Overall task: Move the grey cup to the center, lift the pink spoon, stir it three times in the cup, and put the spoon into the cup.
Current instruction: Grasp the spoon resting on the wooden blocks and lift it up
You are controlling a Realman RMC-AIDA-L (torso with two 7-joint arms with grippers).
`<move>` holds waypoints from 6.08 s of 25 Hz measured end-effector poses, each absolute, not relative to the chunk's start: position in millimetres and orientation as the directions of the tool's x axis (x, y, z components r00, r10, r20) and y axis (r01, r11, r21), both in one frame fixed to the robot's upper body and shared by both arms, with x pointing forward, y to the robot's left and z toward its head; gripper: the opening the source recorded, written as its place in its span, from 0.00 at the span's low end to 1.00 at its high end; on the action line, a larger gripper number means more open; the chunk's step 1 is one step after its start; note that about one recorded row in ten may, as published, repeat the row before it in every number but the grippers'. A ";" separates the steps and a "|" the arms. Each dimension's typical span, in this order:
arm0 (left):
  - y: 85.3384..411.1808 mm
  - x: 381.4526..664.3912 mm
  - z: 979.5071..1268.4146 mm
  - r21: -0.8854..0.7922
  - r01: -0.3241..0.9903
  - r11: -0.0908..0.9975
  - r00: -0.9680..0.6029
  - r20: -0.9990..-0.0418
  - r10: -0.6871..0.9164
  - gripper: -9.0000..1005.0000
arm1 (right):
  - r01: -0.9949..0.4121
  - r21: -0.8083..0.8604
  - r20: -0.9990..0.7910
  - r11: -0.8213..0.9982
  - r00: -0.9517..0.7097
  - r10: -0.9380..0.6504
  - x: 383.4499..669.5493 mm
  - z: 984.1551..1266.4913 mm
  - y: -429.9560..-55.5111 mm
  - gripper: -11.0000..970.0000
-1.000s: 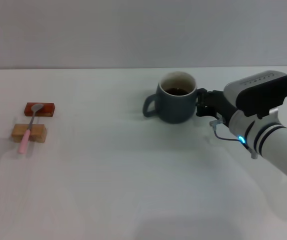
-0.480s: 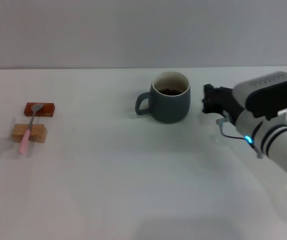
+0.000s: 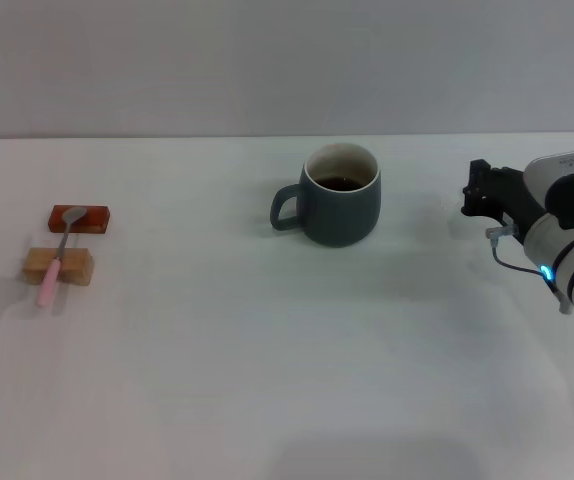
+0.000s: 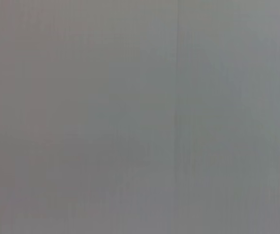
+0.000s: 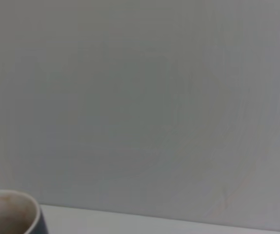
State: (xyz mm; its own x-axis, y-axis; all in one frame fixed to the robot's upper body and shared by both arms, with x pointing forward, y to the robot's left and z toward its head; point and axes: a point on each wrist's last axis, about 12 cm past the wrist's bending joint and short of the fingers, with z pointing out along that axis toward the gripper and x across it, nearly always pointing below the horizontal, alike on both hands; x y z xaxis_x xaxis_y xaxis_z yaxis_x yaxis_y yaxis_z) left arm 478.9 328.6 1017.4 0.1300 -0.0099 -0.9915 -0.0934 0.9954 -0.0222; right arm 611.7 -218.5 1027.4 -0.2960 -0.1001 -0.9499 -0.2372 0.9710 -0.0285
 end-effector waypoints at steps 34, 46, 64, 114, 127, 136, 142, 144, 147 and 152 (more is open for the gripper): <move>327.7 477.7 1015.8 -0.027 -0.091 0.995 0.121 -0.993 -0.016 0.85 | -0.363 -0.021 -0.937 0.932 -0.317 -0.145 621.1 1038.2 -173.6 0.01; 326.3 477.0 1015.5 -0.032 -0.091 0.995 0.123 -0.992 -0.021 0.85 | -0.440 -0.028 -0.929 0.898 -0.321 -0.186 616.2 1038.4 -153.0 0.01; 322.4 476.7 1015.7 -0.038 -0.075 0.996 0.126 -0.992 -0.028 0.85 | -0.571 -0.035 -0.925 0.820 -0.292 -0.243 599.3 1037.9 -119.2 0.01; 285.9 464.8 980.5 -0.016 0.122 0.992 -0.151 -0.989 0.003 0.84 | 0.110 -0.030 -0.997 0.993 0.072 -0.038 512.2 1019.6 -331.9 0.01; 287.8 462.6 976.8 0.011 0.121 0.993 -0.174 -0.984 0.032 0.84 | 0.100 -0.034 -0.997 0.994 0.069 -0.041 517.8 1021.3 -330.0 0.01; 285.9 461.2 976.4 0.045 0.130 0.991 -0.170 -0.983 0.067 0.84 | 0.092 -0.037 -0.997 0.995 0.062 -0.043 521.3 1021.7 -328.8 0.01; 285.7 462.0 976.3 0.049 0.133 0.990 -0.171 -0.983 0.072 0.84 | 0.091 -0.038 -0.997 0.995 0.062 -0.044 521.3 1021.7 -328.6 0.01; 285.4 462.7 976.6 0.050 0.134 0.990 -0.169 -0.983 0.073 0.84 | 0.090 -0.038 -0.997 0.995 0.061 -0.044 521.3 1021.6 -328.5 0.01; 285.5 462.8 976.6 0.050 0.134 0.990 -0.169 -0.983 0.073 0.84 | 0.088 -0.040 -0.997 0.995 0.060 -0.045 521.2 1021.5 -328.4 0.01; 287.0 462.9 976.0 0.047 0.126 0.991 -0.176 -0.982 0.069 0.83 | 0.087 -0.041 -0.997 0.995 0.060 -0.046 521.1 1021.4 -328.2 0.01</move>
State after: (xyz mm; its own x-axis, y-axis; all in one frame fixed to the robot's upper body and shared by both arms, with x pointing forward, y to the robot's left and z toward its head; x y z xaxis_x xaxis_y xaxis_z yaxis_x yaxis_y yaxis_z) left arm 462.9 287.0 976.0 -0.1765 0.0689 -0.9819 0.1259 0.9909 0.0469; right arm 521.1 -328.2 1021.4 0.0599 -0.0460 -0.9971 0.0867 0.9954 -0.0407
